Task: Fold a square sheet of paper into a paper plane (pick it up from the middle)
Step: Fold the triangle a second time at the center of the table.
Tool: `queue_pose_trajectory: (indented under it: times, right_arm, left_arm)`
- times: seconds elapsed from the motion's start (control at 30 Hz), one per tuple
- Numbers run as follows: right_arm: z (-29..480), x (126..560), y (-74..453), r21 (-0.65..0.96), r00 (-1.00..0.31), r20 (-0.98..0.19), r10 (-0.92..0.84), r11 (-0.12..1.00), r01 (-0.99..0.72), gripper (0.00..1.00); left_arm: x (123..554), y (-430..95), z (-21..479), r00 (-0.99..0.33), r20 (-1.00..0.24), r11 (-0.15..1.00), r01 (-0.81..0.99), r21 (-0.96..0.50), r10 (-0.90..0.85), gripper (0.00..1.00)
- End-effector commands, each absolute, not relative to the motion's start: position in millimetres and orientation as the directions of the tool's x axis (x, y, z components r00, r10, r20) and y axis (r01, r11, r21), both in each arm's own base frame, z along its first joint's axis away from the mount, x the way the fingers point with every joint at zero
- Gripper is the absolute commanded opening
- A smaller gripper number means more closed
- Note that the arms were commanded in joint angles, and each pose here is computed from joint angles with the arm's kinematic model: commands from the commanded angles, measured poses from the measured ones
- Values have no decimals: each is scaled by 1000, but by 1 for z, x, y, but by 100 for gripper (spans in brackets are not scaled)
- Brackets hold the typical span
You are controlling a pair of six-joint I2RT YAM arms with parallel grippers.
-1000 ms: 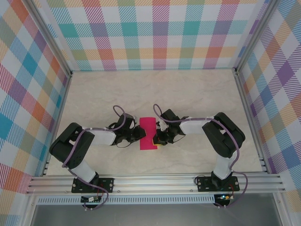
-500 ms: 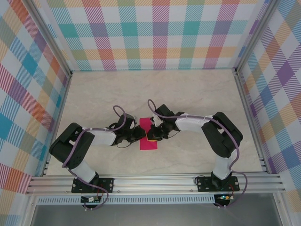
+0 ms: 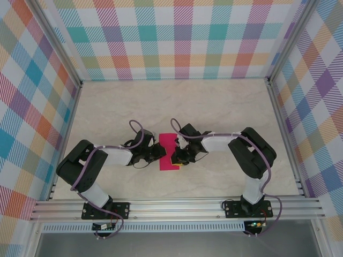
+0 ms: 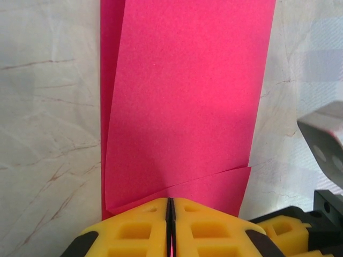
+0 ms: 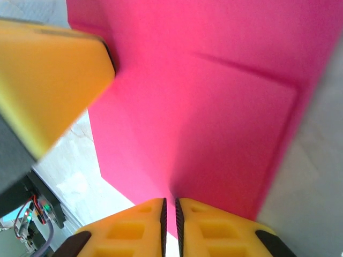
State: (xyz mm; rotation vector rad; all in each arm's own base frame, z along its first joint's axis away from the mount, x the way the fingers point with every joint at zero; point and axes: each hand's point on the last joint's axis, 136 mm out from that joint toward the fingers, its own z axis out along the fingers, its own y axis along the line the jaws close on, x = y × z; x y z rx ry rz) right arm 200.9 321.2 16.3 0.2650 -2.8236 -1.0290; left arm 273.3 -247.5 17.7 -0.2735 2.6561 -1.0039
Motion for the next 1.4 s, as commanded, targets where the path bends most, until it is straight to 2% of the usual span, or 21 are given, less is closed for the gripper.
queue_pose_trajectory:
  times: [0.0, 0.33, 0.5, 0.6, 0.93, 1.13, 1.37]
  right_arm:
    - [5, 174, 296, 595, -970, 144, -197, 800, -74, 17]
    - [6, 160, 272, 586, -975, 151, -165, 809, -46, 19]
    - [32, 173, 276, 612, -987, 55, -151, 786, -86, 23]
    - [42, 186, 273, 580, -992, -7, -128, 807, -108, 30]
    - [66, 215, 272, 544, -981, -175, -82, 822, -165, 34]
    - [66, 216, 271, 543, -983, -170, -73, 825, -155, 41]
    - [55, 214, 279, 582, -992, -115, -51, 806, -109, 44]
  left_arm:
    - [259, -225, -11, -947, -172, 823, -137, -552, -273, 11]
    - [259, -228, -11, -948, -170, 815, -130, -565, -269, 10]
    - [261, -235, -1, -950, -177, 794, -103, -600, -257, 11]
    - [264, -240, 9, -949, -189, 779, -83, -622, -252, 13]
    - [275, -253, 33, -950, -216, 759, -33, -650, -225, 15]
    - [273, -250, 30, -948, -215, 762, -42, -646, -234, 16]
    - [271, -247, 28, -949, -213, 770, -46, -636, -233, 18]
